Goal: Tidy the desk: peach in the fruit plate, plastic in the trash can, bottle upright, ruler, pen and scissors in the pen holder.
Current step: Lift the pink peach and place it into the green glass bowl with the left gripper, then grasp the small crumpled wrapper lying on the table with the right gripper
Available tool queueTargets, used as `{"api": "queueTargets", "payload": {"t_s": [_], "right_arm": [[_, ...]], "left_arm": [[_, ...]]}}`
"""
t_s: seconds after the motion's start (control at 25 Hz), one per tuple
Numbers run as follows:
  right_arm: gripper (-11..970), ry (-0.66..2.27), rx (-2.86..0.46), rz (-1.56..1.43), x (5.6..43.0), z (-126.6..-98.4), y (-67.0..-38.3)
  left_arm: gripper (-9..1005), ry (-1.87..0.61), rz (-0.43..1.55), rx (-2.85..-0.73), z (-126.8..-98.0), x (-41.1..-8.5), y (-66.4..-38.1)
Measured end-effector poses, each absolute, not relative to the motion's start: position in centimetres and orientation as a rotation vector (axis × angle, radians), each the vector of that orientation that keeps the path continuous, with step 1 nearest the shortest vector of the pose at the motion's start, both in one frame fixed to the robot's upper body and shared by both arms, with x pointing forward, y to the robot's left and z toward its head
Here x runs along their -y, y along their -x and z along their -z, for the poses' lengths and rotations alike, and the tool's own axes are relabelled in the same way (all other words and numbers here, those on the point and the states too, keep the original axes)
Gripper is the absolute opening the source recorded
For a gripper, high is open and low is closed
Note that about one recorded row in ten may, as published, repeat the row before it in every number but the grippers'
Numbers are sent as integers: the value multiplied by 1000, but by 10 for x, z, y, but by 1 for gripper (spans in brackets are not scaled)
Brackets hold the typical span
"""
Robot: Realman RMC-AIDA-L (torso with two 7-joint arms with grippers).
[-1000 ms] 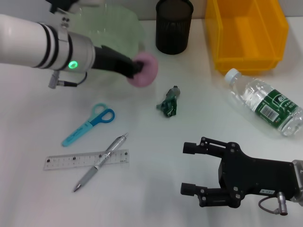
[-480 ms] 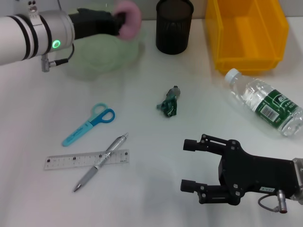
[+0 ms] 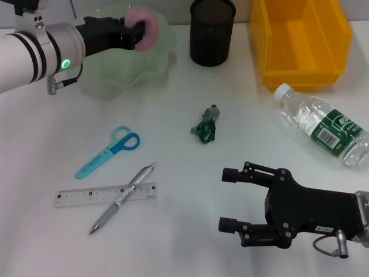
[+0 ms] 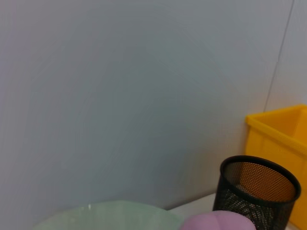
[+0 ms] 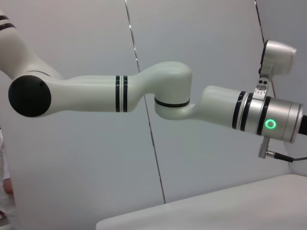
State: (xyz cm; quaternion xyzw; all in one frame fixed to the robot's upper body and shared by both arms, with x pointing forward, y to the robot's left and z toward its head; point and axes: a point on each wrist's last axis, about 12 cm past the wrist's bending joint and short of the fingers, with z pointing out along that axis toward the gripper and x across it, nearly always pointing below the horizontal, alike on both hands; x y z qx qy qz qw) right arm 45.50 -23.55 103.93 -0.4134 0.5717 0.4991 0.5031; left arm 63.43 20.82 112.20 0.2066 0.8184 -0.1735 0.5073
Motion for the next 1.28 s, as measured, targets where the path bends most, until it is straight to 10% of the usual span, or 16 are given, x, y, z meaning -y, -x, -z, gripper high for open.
{"api": "queueTargets", "payload": {"t_s": [0.44, 0.76, 1.28], "right_arm": [[827, 998, -1390, -1199, 235, -1038, -456], [827, 988, -1389, -1194, 235, -1039, -457], [827, 950, -1385, -1183, 239, -1040, -457]], "left_arm": [[422, -532, 360, -1960, -1116, -201, -632], [802, -535, 359, -1945, -1119, -199, -632], [798, -551, 548, -1798, -1136, -204, -604]]}}
